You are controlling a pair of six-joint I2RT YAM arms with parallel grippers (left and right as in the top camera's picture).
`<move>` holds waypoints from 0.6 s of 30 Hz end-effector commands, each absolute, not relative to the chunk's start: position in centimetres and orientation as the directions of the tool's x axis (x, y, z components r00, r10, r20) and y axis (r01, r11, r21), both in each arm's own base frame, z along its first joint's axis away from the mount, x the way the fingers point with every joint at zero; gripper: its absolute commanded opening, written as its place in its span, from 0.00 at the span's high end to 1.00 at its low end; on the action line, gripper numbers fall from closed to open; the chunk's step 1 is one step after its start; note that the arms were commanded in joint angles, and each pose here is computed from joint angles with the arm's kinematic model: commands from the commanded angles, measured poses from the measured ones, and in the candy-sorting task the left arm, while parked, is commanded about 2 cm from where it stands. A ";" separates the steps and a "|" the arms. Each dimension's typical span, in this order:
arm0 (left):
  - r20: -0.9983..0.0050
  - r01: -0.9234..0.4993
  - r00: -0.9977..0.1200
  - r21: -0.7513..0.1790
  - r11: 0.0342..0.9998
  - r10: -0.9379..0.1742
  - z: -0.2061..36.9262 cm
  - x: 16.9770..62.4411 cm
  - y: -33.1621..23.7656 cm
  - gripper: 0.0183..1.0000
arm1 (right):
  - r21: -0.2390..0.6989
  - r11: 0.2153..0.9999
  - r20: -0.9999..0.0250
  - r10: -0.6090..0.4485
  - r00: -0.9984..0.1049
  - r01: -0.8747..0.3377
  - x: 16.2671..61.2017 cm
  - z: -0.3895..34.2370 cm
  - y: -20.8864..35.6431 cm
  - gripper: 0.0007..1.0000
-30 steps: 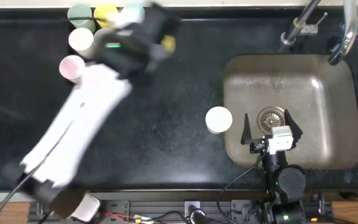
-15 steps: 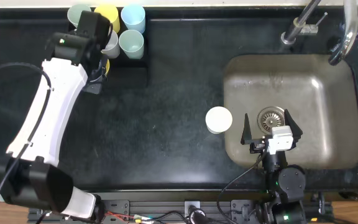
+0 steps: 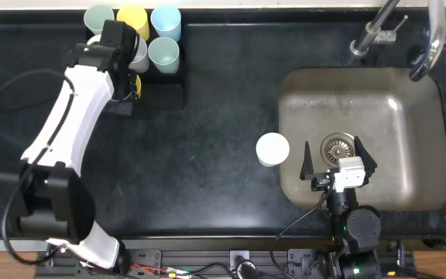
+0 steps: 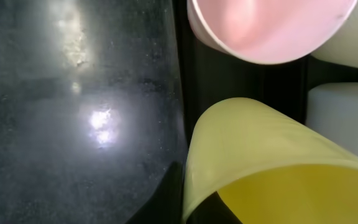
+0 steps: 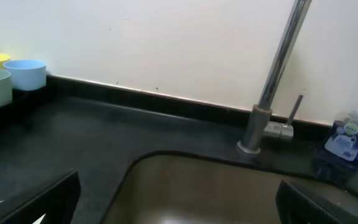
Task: Store Cups
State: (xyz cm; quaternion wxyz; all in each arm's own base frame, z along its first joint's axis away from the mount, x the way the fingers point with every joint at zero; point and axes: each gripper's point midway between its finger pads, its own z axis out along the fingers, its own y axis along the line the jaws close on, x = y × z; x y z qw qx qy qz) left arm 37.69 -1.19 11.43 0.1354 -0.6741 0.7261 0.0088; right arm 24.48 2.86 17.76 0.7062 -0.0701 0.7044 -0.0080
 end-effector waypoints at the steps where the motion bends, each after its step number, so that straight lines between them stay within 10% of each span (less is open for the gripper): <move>1: -0.204 -0.986 -0.035 -0.155 0.067 -0.978 10.2 37.9 -1.1 0.98 | -0.110 0.991 -0.994 -0.110 0.007 -0.077 24.5 17.4 2.6 0.00; 18: -0.208 -0.988 -0.029 -0.145 0.060 -0.978 7.7 39.3 -0.9 0.97 | -0.110 0.991 -0.994 -0.110 0.007 -0.077 24.5 17.4 2.6 0.00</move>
